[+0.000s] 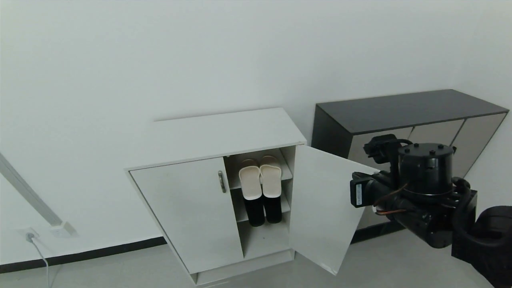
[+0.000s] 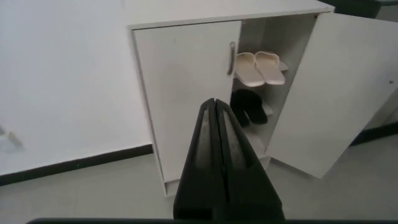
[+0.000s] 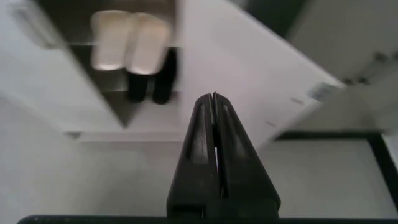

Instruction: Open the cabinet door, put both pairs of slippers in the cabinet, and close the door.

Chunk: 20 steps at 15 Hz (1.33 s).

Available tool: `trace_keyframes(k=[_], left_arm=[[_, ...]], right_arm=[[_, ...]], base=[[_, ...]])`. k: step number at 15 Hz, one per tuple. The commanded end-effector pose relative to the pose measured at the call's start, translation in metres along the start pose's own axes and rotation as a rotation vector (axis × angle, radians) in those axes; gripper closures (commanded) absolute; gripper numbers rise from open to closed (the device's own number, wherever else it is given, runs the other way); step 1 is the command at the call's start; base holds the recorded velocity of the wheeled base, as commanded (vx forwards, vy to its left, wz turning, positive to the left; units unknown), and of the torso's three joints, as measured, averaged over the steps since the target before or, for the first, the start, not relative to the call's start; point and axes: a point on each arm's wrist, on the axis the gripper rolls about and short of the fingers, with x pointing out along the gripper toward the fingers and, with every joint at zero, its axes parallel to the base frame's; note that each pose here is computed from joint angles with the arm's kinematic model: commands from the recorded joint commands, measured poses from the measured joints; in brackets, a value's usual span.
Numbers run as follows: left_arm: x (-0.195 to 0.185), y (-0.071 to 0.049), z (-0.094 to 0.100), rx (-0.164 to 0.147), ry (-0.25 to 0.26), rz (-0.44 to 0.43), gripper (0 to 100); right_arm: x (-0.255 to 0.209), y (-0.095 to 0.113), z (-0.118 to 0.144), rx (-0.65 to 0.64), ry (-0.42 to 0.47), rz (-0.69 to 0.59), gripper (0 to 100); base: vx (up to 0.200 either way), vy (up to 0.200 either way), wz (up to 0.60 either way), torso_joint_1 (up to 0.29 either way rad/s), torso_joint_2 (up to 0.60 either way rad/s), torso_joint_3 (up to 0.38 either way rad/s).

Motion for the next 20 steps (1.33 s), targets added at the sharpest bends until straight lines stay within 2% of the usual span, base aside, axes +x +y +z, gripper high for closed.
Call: trace_keyframes(k=[1, 3, 4, 6, 10, 13, 20], left_arm=[[0.0, 0.0, 0.0, 0.0, 0.001, -0.001, 100], [0.0, 0.0, 0.0, 0.0, 0.001, -0.001, 100], [0.0, 0.0, 0.0, 0.0, 0.001, -0.001, 100], [0.0, 0.0, 0.0, 0.0, 0.001, -0.001, 100], [0.0, 0.0, 0.0, 0.001, 0.001, -0.001, 100], [0.0, 0.0, 0.0, 0.001, 0.001, -0.001, 100], [0.0, 0.0, 0.0, 0.003, 0.001, -0.001, 100]], right_arm=[[0.013, -0.013, 0.003, 0.001, -0.004, -0.06, 100], [0.022, -0.024, 0.009, 0.013, -0.018, -0.096, 100], [0.036, -0.037, 0.018, 0.037, -0.036, -0.146, 100], [0.057, -0.051, 0.02, 0.072, -0.022, -0.18, 100], [0.09, -0.082, 0.028, 0.19, 0.044, -0.135, 100], [0.11, -0.099, 0.022, 0.247, 0.075, -0.125, 100], [0.158, -0.107, -0.008, 0.276, 0.119, -0.16, 100]], base=[[0.0, 0.0, 0.0, 0.0, 0.0, 0.0], [0.0, 0.0, 0.0, 0.0, 0.0, 0.0], [0.0, 0.0, 0.0, 0.0, 0.0, 0.0], [0.0, 0.0, 0.0, 0.0, 0.0, 0.0], [0.0, 0.0, 0.0, 0.0, 0.0, 0.0], [0.0, 0.0, 0.0, 0.0, 0.0, 0.0], [0.0, 0.0, 0.0, 0.0, 0.0, 0.0]])
